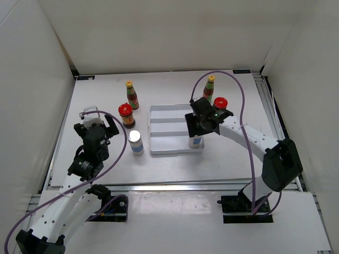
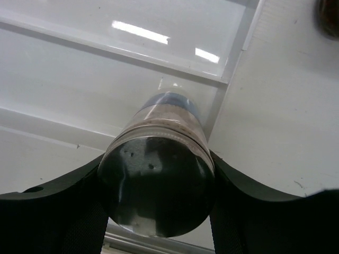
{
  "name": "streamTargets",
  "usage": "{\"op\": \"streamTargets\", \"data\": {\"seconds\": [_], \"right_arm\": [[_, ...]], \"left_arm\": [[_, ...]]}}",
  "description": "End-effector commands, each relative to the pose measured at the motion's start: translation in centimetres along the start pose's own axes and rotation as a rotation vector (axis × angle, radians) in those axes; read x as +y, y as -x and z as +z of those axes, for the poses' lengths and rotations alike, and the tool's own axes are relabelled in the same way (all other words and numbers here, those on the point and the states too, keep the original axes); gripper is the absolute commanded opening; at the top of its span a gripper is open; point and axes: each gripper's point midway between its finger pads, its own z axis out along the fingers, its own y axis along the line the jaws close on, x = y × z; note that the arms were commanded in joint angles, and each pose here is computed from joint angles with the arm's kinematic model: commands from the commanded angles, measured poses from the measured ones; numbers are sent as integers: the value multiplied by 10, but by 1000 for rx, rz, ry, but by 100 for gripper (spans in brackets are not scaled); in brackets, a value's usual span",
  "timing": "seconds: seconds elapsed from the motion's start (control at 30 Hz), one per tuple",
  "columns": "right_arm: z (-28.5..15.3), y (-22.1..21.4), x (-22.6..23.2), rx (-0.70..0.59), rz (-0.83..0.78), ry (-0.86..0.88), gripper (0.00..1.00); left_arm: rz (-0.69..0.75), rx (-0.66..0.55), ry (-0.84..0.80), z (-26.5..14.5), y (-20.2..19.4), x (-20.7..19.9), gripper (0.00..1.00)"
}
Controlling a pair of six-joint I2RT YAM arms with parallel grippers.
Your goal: Organize the condiment bottles
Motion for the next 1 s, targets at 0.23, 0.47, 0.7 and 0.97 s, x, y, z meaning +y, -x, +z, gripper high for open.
{"op": "streamTargets", "data": {"seconds": [0.23, 0.47, 0.7, 0.97], "right_arm": [[-16, 24, 5, -139, 6, -12, 100], [-78, 47, -5, -263, 21, -22, 100], [-126, 71, -10, -383, 0, -17, 100], [-125, 62, -15, -370, -2, -30, 100]], "left_arm": [[6, 2, -127, -7, 13, -21, 100], [12, 83, -424, -24, 6, -74, 100], [3, 252, -618, -38, -21, -115, 100], [58, 418, -696, -32, -61, -144, 100]]}}
